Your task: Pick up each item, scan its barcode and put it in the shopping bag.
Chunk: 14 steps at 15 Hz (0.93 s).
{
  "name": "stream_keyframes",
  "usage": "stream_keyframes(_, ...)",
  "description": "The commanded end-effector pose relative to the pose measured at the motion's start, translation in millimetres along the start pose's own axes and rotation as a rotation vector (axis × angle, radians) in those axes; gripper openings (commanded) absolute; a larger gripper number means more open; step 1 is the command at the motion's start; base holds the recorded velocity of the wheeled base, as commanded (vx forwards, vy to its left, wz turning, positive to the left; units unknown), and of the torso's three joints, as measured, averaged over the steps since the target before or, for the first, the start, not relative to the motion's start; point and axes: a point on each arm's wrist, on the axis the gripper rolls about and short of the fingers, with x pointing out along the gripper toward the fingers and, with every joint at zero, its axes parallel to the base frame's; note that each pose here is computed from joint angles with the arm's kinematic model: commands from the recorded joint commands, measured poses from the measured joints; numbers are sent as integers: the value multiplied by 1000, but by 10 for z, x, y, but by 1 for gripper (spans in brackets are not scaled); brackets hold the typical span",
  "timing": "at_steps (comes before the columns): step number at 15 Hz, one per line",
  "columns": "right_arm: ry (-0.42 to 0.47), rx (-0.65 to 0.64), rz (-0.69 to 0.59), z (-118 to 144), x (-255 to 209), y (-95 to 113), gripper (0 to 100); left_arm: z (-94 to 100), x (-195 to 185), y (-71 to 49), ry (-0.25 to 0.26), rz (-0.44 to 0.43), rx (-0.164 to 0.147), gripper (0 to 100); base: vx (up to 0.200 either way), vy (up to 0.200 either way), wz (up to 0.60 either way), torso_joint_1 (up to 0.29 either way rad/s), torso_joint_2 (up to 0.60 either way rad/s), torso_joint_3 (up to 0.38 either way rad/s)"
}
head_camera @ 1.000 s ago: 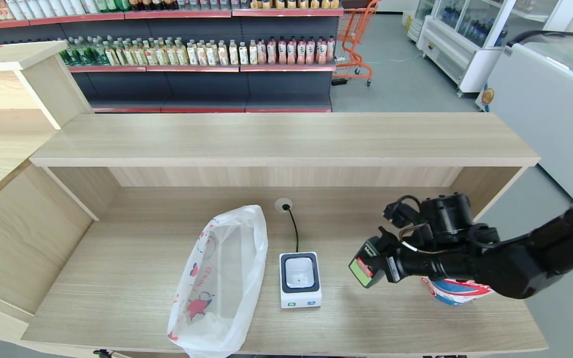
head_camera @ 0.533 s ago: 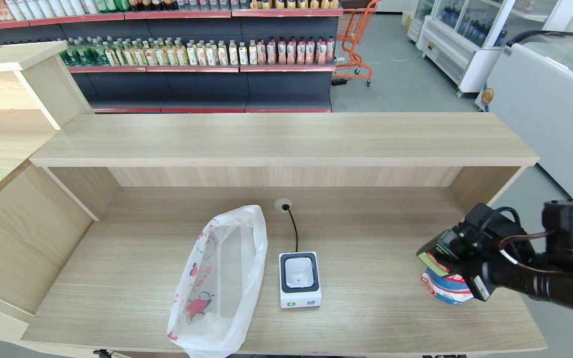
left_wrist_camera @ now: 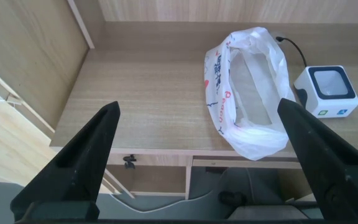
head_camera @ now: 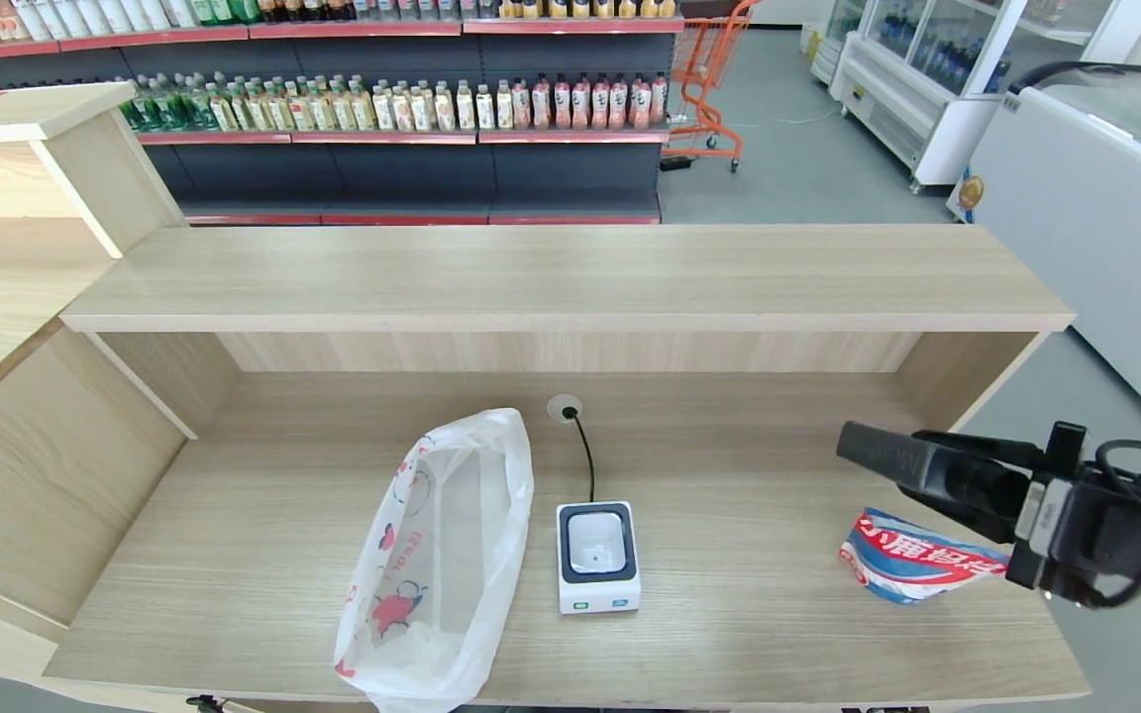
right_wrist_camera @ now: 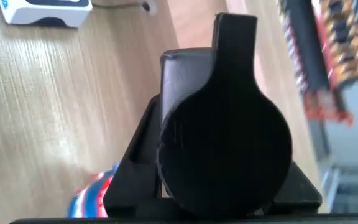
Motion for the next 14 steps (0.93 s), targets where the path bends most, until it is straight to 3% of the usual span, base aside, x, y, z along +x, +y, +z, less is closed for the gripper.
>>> stream_keyframes(1, -185, -265, -12, -26, -96, -75, 0, 0, 0, 0, 0, 0, 0, 100, 0, 0, 0, 0, 0, 0)
stream_keyframes(2, -320, -450, -30, -13, -90, -76, 0, 0, 0, 0, 0, 0, 0, 100, 0, 0, 0, 0, 0, 0)
stream_keyframes(4, -439, -701, -12, 9, 8, 95, 0, 0, 0, 0, 0, 0, 0, 100, 0, 0, 0, 0, 0, 0)
stream_keyframes(8, -676, -981, -27, 331, 237, 294, 0, 0, 0, 0, 0, 0, 0, 100, 0, 0, 0, 0, 0, 0)
stream_keyframes(9, -823, -1077, -47, 509, 380, 451, 0, 0, 0, 0, 0, 0, 0, 100, 0, 0, 0, 0, 0, 0)
stream_keyframes(10, -907, -1098, -40, 601, 454, 563, 0, 0, 0, 0, 0, 0, 0, 100, 0, 0, 0, 0, 0, 0)
stream_keyframes(14, -969, -1194, -102, 647, 536, 582, 0, 0, 0, 0, 0, 0, 0, 100, 0, 0, 0, 0, 0, 0)
